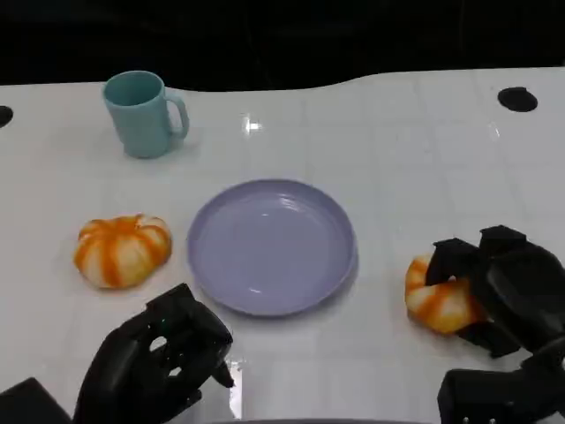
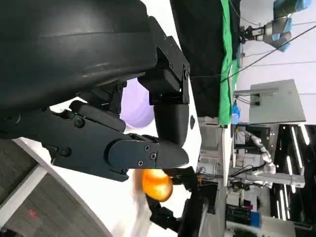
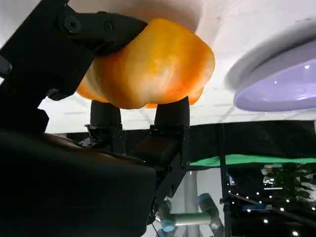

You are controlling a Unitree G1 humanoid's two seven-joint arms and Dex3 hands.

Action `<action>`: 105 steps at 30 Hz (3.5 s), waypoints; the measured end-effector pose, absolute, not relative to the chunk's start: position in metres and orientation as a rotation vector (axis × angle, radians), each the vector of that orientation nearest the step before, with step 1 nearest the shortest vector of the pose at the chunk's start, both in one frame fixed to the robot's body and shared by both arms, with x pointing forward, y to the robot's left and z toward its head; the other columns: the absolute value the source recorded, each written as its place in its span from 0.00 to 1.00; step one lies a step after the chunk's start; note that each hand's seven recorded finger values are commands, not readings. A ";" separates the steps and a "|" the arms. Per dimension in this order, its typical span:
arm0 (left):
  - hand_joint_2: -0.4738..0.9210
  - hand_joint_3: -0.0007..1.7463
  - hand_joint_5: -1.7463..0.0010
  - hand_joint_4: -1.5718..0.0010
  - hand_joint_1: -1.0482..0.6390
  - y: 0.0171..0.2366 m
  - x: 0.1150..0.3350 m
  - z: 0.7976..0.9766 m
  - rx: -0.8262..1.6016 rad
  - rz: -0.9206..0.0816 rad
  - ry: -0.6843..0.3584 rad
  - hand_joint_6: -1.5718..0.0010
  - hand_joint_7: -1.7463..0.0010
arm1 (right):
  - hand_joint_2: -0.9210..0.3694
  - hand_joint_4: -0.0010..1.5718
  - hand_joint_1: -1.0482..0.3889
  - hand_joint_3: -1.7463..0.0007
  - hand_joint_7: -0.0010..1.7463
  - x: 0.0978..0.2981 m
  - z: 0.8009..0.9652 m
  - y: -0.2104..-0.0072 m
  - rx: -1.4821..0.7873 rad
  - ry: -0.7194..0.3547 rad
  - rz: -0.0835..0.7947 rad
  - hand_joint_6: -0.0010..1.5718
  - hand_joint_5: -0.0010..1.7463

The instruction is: Grasp the bread from the table and place it into the plate.

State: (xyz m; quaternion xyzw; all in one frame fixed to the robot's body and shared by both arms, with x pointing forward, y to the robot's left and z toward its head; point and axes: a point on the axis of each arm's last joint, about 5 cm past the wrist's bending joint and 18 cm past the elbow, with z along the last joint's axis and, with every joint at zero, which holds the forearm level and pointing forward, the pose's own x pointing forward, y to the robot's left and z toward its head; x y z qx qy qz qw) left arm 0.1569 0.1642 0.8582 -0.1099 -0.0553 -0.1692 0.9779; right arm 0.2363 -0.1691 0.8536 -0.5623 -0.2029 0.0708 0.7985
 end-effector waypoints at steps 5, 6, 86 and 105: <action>1.00 0.19 0.00 0.60 0.28 0.164 0.156 0.858 -0.222 -0.339 -0.111 0.64 0.15 | 0.48 0.63 0.67 0.23 0.91 0.242 0.862 -0.166 -1.118 -0.476 0.139 0.53 1.00; 1.00 0.19 0.00 0.60 0.28 0.164 0.156 0.858 -0.222 -0.339 -0.112 0.64 0.15 | 0.48 0.63 0.67 0.23 0.91 0.244 0.865 -0.165 -1.095 -0.480 0.133 0.52 1.00; 1.00 0.19 0.00 0.61 0.28 0.160 0.154 0.862 -0.226 -0.361 -0.124 0.64 0.15 | 0.00 0.01 0.28 0.89 0.01 0.281 0.931 -0.074 -0.919 -0.455 0.663 0.20 0.34; 1.00 0.20 0.00 0.61 0.29 0.160 0.155 0.863 -0.217 -0.366 -0.128 0.65 0.14 | 0.03 0.38 0.55 0.94 0.19 0.222 0.913 -0.133 -0.764 -0.522 0.528 0.52 0.68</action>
